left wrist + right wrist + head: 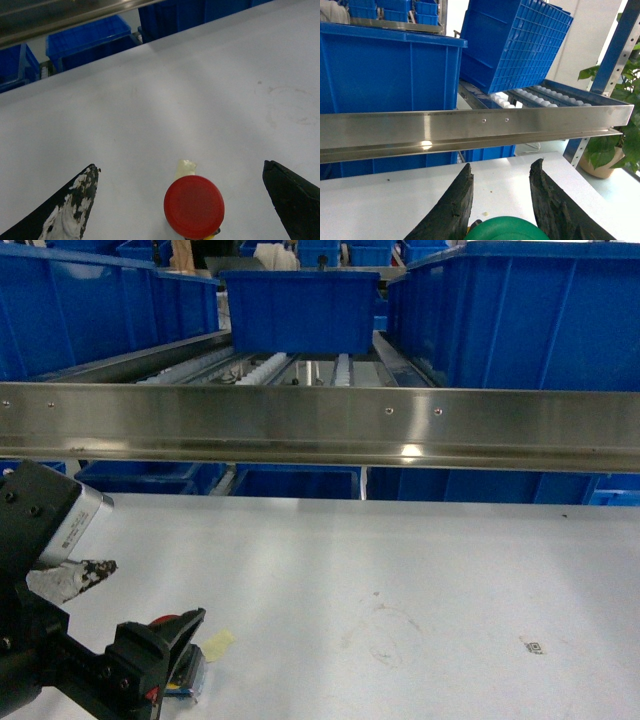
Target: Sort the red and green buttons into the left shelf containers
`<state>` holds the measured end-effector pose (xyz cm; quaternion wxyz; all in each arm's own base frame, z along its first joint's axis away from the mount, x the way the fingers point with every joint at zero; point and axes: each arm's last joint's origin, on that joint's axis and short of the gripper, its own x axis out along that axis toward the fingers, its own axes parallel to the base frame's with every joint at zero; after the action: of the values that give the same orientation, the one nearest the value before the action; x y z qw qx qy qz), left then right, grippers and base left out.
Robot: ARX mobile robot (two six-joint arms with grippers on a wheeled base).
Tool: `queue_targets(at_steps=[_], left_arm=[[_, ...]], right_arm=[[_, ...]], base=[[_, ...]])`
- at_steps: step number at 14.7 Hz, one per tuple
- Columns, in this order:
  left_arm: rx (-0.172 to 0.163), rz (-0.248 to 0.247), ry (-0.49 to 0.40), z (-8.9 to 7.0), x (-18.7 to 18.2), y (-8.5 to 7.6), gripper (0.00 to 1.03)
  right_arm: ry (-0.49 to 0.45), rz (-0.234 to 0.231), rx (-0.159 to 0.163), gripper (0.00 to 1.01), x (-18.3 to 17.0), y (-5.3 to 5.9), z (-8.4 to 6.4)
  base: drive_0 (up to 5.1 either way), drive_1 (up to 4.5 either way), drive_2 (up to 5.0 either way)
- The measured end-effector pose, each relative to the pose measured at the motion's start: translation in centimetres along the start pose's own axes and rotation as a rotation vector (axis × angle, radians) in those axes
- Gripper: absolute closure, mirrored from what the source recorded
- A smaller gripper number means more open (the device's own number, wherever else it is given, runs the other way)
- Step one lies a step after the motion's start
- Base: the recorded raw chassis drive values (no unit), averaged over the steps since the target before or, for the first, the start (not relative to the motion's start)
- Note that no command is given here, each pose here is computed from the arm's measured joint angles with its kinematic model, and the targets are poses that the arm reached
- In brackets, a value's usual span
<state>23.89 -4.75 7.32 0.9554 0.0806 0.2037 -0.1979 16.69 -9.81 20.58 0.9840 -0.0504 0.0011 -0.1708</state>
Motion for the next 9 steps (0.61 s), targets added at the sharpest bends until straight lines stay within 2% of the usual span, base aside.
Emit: queue_targets(at_steps=[2,5,9], left_arm=[[0.011,0.015,0.02,-0.9,0.3,0.2,0.05],[0.004,0.022,0.062,-2.5,1.2,0.4,0.05],[0.041,0.002,0.099,-3.6,3.1,0.6,0.05]], right_arm=[[0.0,0.0,0.0,0.7,0.0,0.0,0.0],[0.0,0.0,0.0,0.7,0.0,0.0,0.0],[0.0,0.0,-0.002,0.7,0.0,0.0,0.0]], base=[[0.0,0.0,0.0],[0.0,0.0,0.0],[0.0,0.0,0.0]])
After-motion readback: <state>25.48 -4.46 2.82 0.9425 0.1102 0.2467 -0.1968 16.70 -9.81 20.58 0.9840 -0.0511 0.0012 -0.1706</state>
